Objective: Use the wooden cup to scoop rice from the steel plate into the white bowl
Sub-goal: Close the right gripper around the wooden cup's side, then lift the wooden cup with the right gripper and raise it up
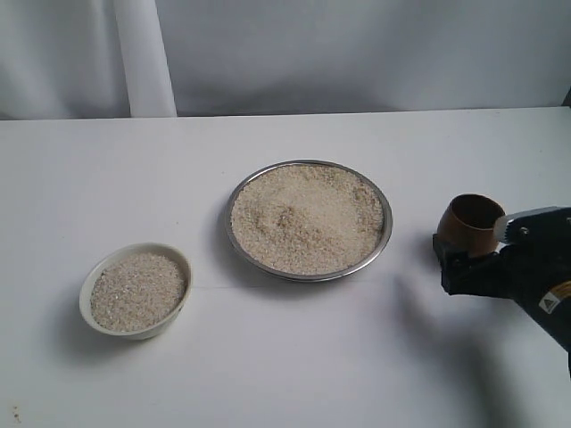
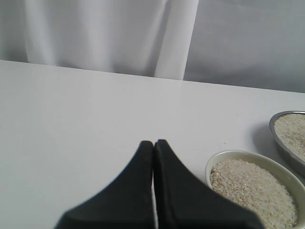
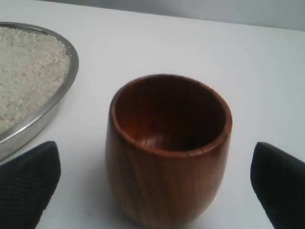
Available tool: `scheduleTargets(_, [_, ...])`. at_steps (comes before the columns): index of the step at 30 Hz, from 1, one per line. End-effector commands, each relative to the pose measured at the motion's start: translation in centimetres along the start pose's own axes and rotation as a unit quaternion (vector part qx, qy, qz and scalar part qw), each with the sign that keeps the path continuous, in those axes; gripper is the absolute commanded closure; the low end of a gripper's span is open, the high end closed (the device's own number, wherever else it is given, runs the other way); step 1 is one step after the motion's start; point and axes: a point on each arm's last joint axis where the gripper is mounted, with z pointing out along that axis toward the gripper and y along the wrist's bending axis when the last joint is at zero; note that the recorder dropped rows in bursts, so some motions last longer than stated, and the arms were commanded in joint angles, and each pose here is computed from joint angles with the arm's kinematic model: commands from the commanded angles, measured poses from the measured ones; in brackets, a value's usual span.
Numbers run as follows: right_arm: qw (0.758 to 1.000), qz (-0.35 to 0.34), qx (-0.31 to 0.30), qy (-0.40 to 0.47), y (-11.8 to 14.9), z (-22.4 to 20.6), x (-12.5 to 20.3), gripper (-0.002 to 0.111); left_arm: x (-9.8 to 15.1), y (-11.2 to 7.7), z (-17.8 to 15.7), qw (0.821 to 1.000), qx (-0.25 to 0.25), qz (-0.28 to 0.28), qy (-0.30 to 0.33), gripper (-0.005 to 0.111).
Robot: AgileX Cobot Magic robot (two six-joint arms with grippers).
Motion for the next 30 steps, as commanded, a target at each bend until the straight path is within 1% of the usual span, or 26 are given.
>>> scheduleTargets(1, [1.0,-0.009,0.001,-0.008,0.0,0.8,-0.5,0.003,0.0,-0.1,0.0,1.0,0.005,-0.004,-0.002,0.107])
scheduleTargets(7, [1.0,-0.008,0.013,0.001,-0.2,1.2,0.5,0.003,0.0,-0.1,0.0,1.0,0.005,-0.004,-0.002,0.107])
scheduleTargets(12, [0.999,-0.006,0.011,0.034,-0.1,1.5,2.2,0.003,0.0,-0.1,0.0,1.0,0.005,-0.004,-0.002,0.107])
scheduleTargets(26, [1.0,-0.009,0.016,-0.012,-0.4,3.8,0.6,0.003,0.0,-0.1,0.0,1.0,0.005,-0.004,-0.002,0.107])
scheduleTargets(30, [1.0,-0.008,0.019,-0.011,-0.5,4.3,0.3,0.003,0.0,-0.1,0.0,1.0,0.005,-0.004,-0.002,0.107])
